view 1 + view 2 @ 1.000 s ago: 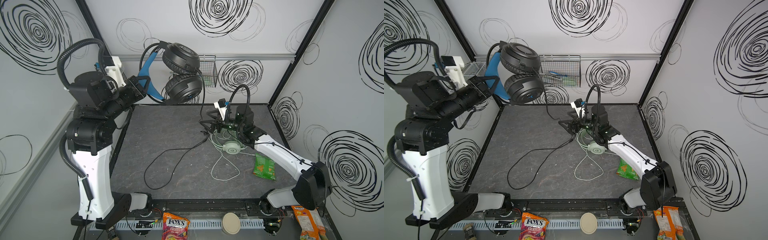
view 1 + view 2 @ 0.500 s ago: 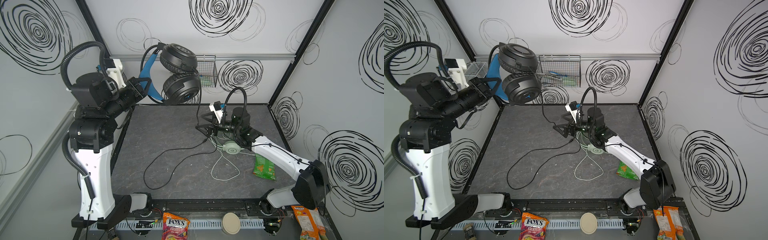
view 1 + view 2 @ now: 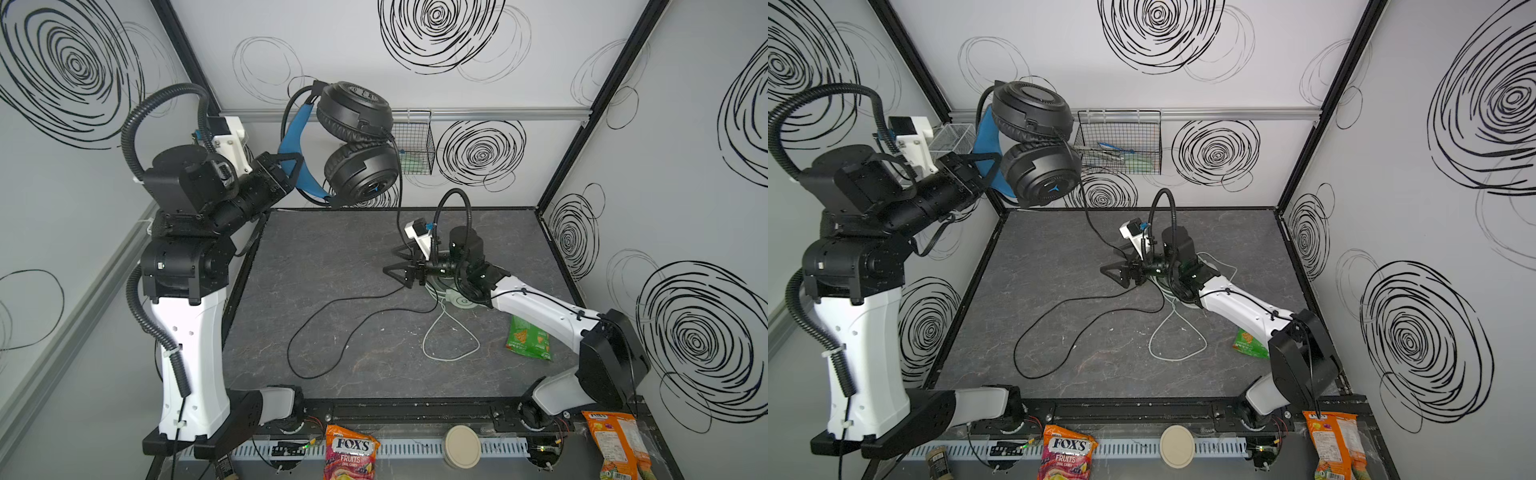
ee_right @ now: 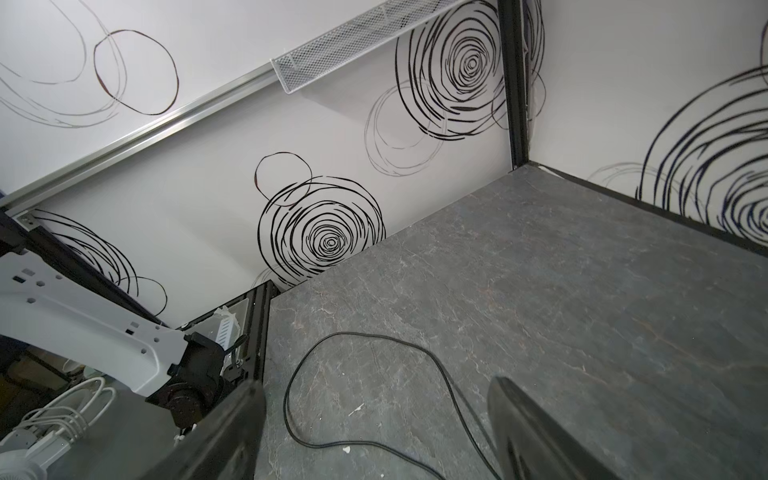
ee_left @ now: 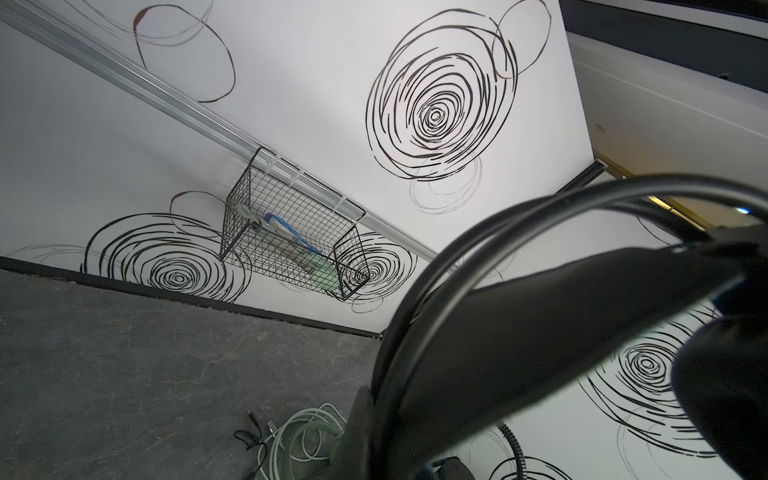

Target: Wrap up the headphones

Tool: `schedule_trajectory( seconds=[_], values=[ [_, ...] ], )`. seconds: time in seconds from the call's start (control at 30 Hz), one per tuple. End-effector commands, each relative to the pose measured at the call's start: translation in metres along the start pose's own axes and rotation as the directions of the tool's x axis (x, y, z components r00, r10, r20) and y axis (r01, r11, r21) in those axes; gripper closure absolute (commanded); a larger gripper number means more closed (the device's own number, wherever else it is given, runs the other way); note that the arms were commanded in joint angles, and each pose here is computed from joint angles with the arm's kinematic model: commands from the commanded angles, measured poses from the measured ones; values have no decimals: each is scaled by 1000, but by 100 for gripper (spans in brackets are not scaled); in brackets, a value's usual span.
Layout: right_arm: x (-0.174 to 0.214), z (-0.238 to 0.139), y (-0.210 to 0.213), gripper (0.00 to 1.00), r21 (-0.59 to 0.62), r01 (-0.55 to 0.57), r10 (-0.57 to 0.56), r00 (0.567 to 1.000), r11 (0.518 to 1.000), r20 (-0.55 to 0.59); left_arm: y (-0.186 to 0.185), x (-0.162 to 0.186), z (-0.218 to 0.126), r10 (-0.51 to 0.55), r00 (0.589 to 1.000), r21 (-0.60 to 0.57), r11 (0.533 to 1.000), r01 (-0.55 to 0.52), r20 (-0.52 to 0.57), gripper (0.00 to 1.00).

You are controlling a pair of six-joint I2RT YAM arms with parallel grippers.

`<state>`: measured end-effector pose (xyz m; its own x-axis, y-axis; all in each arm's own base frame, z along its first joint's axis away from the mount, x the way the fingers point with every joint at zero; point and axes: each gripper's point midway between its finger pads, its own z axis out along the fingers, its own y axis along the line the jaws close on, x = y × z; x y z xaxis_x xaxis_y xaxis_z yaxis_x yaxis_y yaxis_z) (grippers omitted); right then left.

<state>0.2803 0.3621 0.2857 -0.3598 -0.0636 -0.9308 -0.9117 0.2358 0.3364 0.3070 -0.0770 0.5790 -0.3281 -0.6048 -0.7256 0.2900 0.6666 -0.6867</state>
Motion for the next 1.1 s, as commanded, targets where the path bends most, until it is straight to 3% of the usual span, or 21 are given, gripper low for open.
schedule_trajectory(
  seconds=[0.0,0.07,0.23,0.4,0.43,0.53,0.67,0.93,1.07],
  values=[
    [-7,-14,4,20,14,22,-23,999,1000,39,-24,-21,-13,15,996,82,996,-22,90,100],
    [-5,-17,3,27,20,19,-20,999,1000,37,-23,-21,-13,14,996,78,997,-21,91,100],
    [-4,-22,2,61,33,20,-21,999,999,37,-16,-20,-13,2,995,64,998,-8,96,100],
    [0,-31,4,58,44,19,-21,999,999,30,-7,-22,-11,-8,994,36,999,5,106,100],
    [2,-33,5,61,47,22,-23,999,999,28,-5,-22,-12,-10,994,29,1000,6,109,100],
    [9,-42,3,84,66,12,-13,1000,998,19,6,-23,-10,-24,992,1,1000,25,121,100],
    [17,-52,4,100,79,5,-5,1000,997,7,24,-26,-6,-43,988,-61,997,52,151,100],
    [46,-69,-10,100,221,-7,30,994,975,-102,88,-28,6,-130,954,-244,949,198,270,100],
    [54,-85,-20,100,335,21,36,986,942,-165,114,-23,12,-102,951,-349,914,206,292,100]
  ],
)
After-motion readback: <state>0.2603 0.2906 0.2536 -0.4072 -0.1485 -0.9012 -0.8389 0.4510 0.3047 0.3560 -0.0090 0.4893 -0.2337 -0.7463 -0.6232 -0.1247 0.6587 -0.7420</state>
